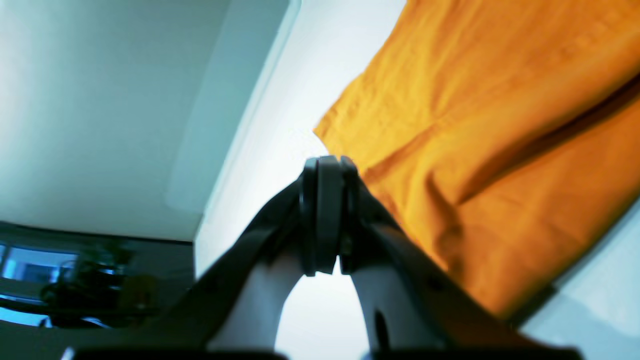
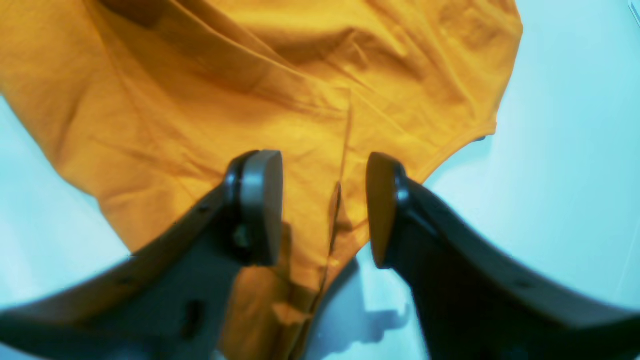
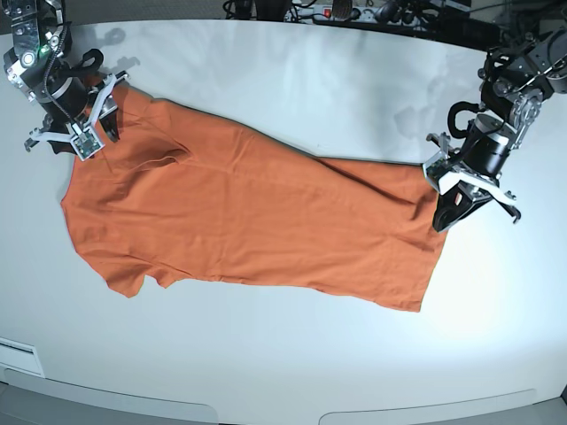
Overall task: Fold the T-shirt properly
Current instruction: 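Grasp the shirt edge with both grippers and pull it taut, then drag the held edge toward the robot with both grippers to straighten the shirt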
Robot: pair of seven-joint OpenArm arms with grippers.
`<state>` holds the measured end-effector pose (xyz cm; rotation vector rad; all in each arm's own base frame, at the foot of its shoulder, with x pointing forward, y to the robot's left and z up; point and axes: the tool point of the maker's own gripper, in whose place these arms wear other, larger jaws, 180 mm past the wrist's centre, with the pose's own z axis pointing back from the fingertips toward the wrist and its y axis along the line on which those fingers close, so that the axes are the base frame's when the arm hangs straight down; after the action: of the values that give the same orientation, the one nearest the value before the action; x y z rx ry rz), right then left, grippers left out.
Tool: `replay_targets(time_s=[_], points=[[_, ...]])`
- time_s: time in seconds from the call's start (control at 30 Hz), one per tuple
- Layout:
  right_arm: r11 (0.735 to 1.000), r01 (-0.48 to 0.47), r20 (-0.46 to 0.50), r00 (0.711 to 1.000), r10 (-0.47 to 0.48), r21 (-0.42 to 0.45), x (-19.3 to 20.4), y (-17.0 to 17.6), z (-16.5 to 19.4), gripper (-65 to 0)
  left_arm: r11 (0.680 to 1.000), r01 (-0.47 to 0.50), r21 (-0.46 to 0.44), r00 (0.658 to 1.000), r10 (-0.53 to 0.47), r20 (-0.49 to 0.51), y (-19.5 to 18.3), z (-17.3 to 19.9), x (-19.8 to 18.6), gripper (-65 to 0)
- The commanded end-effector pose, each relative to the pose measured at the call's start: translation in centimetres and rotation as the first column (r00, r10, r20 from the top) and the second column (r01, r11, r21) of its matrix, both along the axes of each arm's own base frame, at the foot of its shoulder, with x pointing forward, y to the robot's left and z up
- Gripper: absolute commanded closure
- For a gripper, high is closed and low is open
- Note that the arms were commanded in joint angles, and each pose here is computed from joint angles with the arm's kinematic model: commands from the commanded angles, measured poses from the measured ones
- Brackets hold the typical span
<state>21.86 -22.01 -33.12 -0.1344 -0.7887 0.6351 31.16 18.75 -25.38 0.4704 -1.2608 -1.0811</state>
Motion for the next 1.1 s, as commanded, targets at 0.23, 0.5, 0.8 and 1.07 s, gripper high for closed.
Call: replay_targets(time_s=[0.23,0.5,0.8,1.07], points=[[0.998,0.002,0.004,1.000,-0.002,0.061,0.2,0.6,0.7,0.0,0.986,0.136,0.093,0.977,-0.117,-0.180,-0.5,-2.8,-1.1,0.0],[0.997,-0.043,-0.006,0.999,0.043,0.065,-0.1,1.2,0.6,0.0,0.979,0.167,0.120,0.940,-0.121,-0.319,2.0,-6.6,0.3,0.0],[0.995,-0.009,-0.036,0.999,0.013,0.099,-0.3,0.4,-1.0,0.0,0.991,0.130,0.012,0.936,-0.119,-0.333,0.1,-8.1,1.9,0.0],[0.992,0.058,-0.199,0.979,-0.035,0.109,-2.2,-1.9,-7.5,0.0,0.988,0.157,-0.007,0.889,-0.145,-0.435,-0.4,-9.7,0.5,0.0]])
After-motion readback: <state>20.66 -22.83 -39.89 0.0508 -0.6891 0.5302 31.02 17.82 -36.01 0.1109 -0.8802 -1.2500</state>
